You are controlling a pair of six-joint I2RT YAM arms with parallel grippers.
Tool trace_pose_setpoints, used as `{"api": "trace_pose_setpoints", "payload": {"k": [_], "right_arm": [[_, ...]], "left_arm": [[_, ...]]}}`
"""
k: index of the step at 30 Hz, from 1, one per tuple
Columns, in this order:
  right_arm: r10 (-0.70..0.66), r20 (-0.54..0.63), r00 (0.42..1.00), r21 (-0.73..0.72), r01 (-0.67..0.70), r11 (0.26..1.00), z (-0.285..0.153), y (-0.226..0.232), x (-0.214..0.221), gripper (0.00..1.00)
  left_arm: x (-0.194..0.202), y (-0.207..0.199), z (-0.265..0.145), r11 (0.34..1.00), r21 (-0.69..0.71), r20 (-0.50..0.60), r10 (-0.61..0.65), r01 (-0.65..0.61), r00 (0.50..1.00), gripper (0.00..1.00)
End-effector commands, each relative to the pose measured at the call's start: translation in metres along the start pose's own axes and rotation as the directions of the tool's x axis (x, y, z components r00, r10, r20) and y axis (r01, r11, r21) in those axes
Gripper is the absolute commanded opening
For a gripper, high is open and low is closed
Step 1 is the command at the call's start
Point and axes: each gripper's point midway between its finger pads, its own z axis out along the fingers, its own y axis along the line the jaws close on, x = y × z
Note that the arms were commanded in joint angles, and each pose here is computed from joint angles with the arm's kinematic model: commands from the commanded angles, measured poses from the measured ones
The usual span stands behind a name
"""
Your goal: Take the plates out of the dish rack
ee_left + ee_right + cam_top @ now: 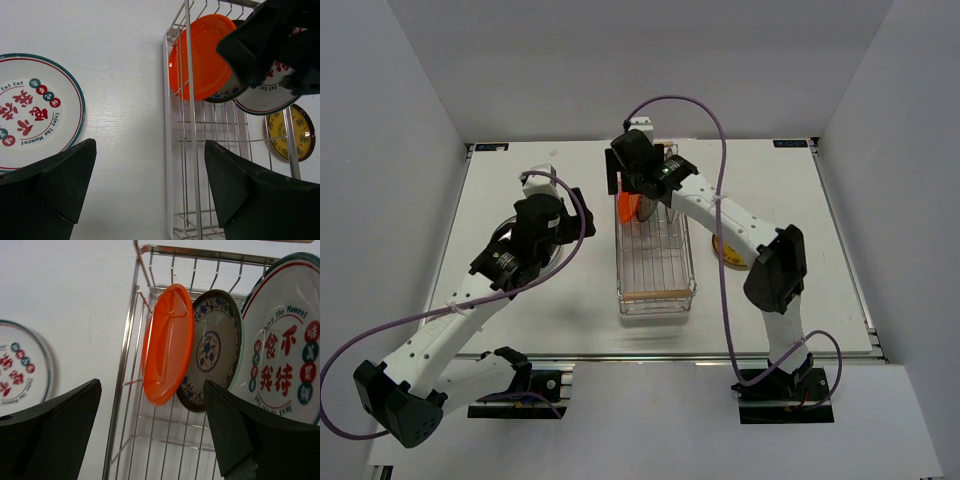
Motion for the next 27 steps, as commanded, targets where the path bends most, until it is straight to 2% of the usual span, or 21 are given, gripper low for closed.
{"api": "trace_pose_setpoints", "payload": {"k": [1,11,12,14,15,21,23,27], "right_arm": [[0.037,0.042,0.998,0.123,-0.042,0.992,0.018,-0.014,-0.011,0.88],[0.138,0.042,0.989,0.205,-0.144,0.968,0.051,-0.033,0.003,0.69],[0.143,0.037,0.989,0.208,-0.148,0.967,0.054,-0.037,0.005,0.63],[0.147,0.022,0.989,0.193,-0.148,0.97,0.058,-0.034,0.011,0.59],[0.149,0.012,0.989,0.19,-0.149,0.97,0.062,-0.035,0.014,0.53],[0.152,-0.019,0.988,0.178,-0.146,0.973,0.071,-0.035,0.022,0.46],[0.153,-0.018,0.988,0.178,-0.148,0.973,0.071,-0.036,0.022,0.35],[0.147,-0.01,0.989,0.155,-0.144,0.977,0.069,-0.033,0.018,0.23]], "left_arm": [[-0.008,0.003,-0.007,1.0,-0.003,0.028,-0.013,0.013,1.0,0.98],[-0.002,0.003,-0.003,1.0,-0.005,0.016,-0.003,0.003,1.0,0.98],[-0.001,0.004,-0.003,1.0,-0.006,0.015,-0.001,0.001,1.0,0.98],[-0.001,0.004,-0.001,1.0,-0.013,0.012,0.001,-0.001,1.0,0.98],[-0.002,0.004,-0.002,1.0,-0.013,0.012,0.001,-0.001,1.0,0.98],[-0.005,0.004,-0.003,1.0,-0.011,0.021,-0.002,0.003,1.0,0.98],[-0.006,0.004,-0.004,1.0,-0.01,0.023,-0.004,0.004,1.0,0.98],[-0.005,0.004,-0.004,1.0,-0.012,0.023,-0.003,0.003,1.0,0.98]]}}
